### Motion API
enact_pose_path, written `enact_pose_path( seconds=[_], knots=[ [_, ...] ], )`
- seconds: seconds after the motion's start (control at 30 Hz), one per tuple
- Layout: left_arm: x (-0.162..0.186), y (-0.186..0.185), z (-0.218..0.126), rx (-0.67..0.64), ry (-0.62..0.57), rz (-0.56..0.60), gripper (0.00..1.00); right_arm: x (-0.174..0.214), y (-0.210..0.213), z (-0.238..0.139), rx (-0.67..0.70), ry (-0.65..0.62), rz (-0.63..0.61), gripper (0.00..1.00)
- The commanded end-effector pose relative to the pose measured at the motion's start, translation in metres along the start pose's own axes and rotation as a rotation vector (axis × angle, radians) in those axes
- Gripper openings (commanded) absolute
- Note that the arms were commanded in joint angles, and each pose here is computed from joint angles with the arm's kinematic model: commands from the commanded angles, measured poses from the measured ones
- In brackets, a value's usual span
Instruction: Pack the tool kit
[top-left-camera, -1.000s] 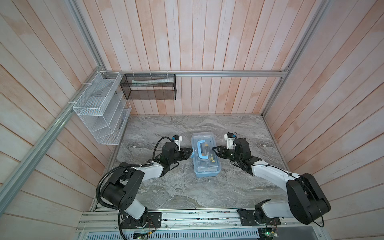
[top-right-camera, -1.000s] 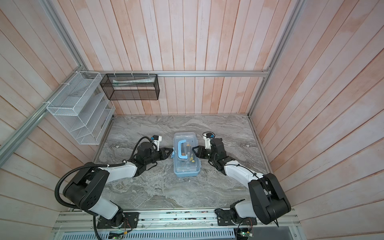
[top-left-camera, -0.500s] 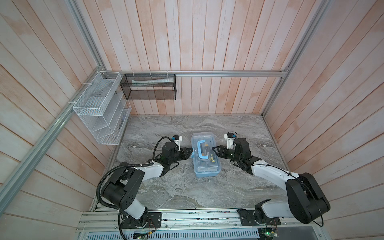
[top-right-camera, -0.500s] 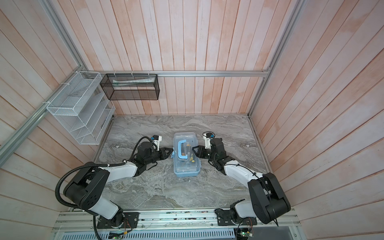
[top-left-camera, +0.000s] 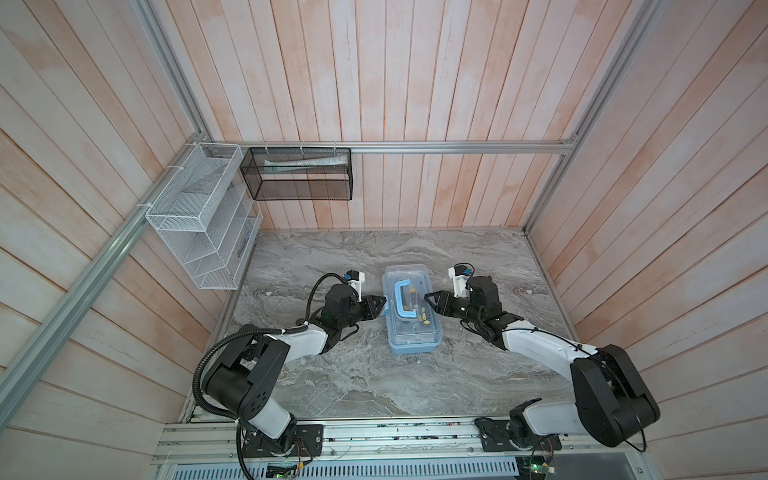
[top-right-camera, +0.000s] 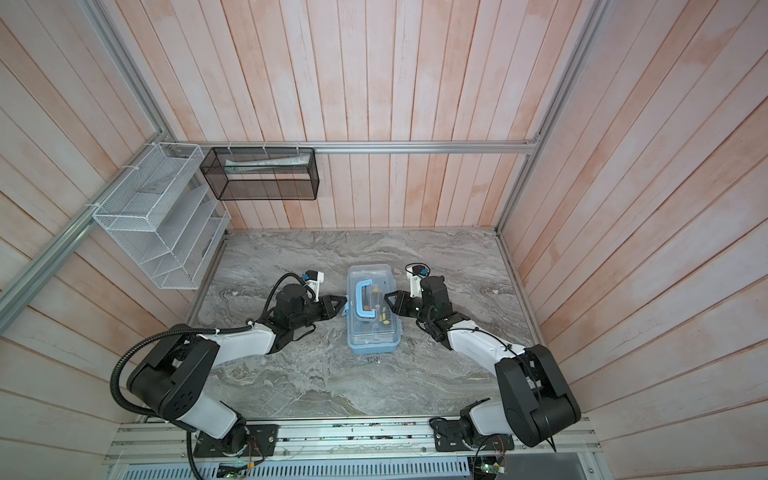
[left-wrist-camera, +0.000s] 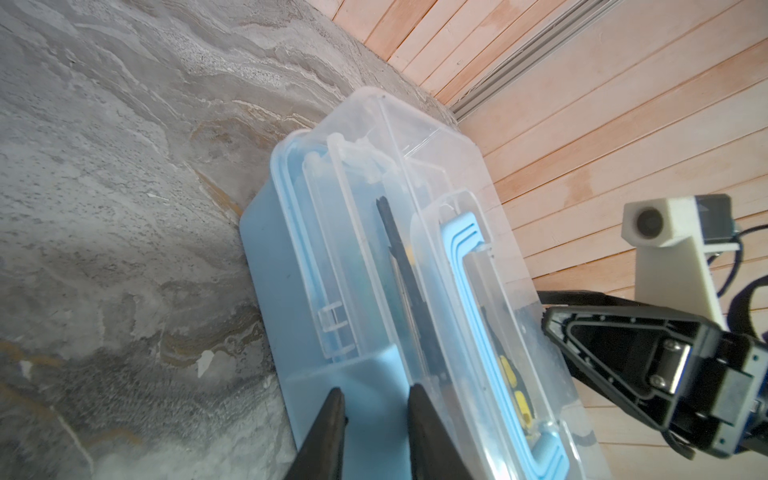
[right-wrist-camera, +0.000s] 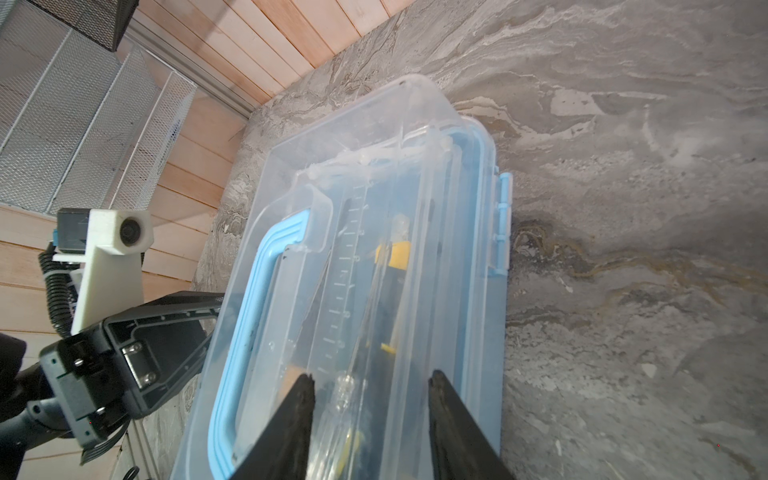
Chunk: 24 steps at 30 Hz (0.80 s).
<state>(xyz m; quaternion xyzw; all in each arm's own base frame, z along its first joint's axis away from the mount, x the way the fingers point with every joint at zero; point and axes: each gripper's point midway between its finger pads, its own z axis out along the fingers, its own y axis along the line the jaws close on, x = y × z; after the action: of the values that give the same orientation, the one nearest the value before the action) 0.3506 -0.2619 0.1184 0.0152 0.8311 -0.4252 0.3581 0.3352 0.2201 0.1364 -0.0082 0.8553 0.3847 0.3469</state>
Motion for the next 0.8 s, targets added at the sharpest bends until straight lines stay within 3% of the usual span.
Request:
enact_pose_path(
  seconds=[0.0, 0.53, 0.77],
  knots=[
    [0.0174, -0.0139, 0.0073, 0.049, 0.064, 0.017, 0.28, 0.0092, 0.0051, 0.0047, -0.019, 0.041, 0.003, 0.43],
    [0.0166, -0.0091, -0.0003, -0.017, 0.055, 0.048, 0.29, 0.01, 0.0072, 0.0067, -0.022, 0.042, 0.001, 0.43],
    [0.0192, -0.013, 0.0037, 0.017, 0.067, 0.041, 0.28, 0.0105, 0.0063, 0.0066, -0.017, 0.043, 0.001, 0.43]
  ],
)
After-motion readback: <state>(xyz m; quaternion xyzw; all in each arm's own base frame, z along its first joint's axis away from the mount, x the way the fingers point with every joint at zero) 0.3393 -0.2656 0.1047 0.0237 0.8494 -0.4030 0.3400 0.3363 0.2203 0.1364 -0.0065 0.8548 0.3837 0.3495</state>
